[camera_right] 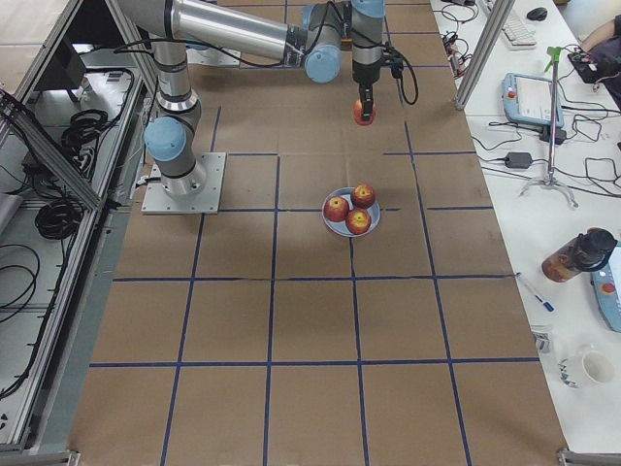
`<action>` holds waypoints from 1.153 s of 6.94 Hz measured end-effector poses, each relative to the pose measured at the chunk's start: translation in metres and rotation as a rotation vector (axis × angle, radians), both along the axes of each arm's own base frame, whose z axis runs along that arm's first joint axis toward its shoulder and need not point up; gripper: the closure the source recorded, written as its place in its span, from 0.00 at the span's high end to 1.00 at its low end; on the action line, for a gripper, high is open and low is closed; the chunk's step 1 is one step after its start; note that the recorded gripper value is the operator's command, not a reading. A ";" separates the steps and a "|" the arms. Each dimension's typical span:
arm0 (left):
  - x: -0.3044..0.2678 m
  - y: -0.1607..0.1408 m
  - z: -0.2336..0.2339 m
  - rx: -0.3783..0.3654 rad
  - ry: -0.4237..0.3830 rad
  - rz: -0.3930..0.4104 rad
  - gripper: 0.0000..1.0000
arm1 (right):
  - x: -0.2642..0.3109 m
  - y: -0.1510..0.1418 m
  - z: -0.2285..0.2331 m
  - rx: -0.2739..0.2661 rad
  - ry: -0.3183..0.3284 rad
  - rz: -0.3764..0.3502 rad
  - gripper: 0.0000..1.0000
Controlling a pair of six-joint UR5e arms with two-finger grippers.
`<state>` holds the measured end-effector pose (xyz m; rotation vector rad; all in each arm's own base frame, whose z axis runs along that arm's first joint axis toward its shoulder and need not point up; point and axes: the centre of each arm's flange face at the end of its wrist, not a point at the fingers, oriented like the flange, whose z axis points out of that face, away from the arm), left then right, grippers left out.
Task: Transfer apple from basket to plate
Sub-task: 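Carry the apple with the right gripper over the white plate, then lower the apple onto the plate and open the right gripper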
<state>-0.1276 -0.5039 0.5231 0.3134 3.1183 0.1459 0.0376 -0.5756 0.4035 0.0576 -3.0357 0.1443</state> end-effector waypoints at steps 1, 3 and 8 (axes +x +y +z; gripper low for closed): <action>0.000 0.001 0.000 0.000 0.000 -0.001 0.99 | -0.059 0.000 -0.006 0.024 0.001 0.039 0.52; -0.001 0.001 0.000 0.001 0.000 -0.001 0.99 | -0.139 0.015 -0.041 0.034 -0.050 0.078 0.52; -0.001 0.002 0.001 0.004 0.000 -0.001 0.99 | -0.171 0.026 -0.127 0.018 -0.056 0.127 0.55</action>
